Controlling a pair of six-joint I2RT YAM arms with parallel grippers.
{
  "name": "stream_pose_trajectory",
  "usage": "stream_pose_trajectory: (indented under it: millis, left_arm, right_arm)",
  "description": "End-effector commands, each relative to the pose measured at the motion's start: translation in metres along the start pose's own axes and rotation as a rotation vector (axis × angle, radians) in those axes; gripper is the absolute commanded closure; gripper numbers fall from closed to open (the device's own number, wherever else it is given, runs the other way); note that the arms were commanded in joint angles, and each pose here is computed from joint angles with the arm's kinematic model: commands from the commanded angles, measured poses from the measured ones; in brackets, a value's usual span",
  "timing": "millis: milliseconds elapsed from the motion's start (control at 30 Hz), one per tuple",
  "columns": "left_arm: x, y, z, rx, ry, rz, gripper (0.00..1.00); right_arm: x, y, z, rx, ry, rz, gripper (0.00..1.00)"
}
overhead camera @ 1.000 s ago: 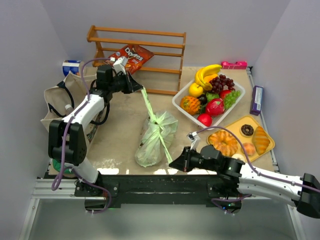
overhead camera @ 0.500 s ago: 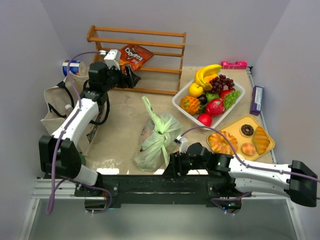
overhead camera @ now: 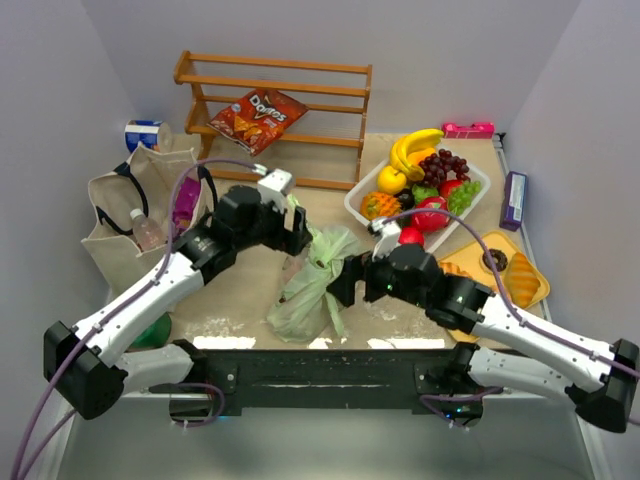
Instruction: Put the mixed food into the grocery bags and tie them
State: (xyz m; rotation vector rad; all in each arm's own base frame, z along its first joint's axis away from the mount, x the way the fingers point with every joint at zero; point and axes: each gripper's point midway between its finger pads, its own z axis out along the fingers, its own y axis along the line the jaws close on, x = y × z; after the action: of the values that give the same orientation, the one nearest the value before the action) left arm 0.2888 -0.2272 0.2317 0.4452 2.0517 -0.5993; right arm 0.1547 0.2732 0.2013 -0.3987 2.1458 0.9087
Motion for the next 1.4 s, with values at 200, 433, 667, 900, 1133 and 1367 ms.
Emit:
stream_pose_trajectory:
  millis: [200, 433, 667, 900, 1133, 1367]
  left_arm:
    - [0.056, -0.052, -0.005, 0.05, 0.119, -0.126, 0.04]
    - [0.003, -0.006, -0.005, 0.08, -0.12, -0.315, 0.0]
    - [-0.027, 0.008, 0.025, 0.124, -0.195, -0.377, 0.0]
    - [-0.025, 0.023, 0.055, 0.105, -0.184, -0.393, 0.0]
    - [-0.021, 0.033, 0.077, 0.11, -0.187, -0.409, 0.11]
    - [-0.022, 0.026, 0.097, 0.194, -0.199, -0.427, 0.58]
  right_arm:
    - [-0.054, -0.046, -0.001, 0.034, -0.134, 0.02, 0.01]
    - [-0.008, -0.021, -0.008, -0.209, -0.078, 0.041, 0.03]
    - [0.033, -0.014, 0.006, -0.265, -0.015, 0.087, 0.03]
    - [0.061, -0.012, 0.041, -0.24, 0.041, 0.086, 0.04]
    - [0.065, -0.025, 0.065, -0.187, 0.038, 0.07, 0.08]
    - [0.071, -0.026, 0.08, -0.203, 0.043, 0.061, 0.6]
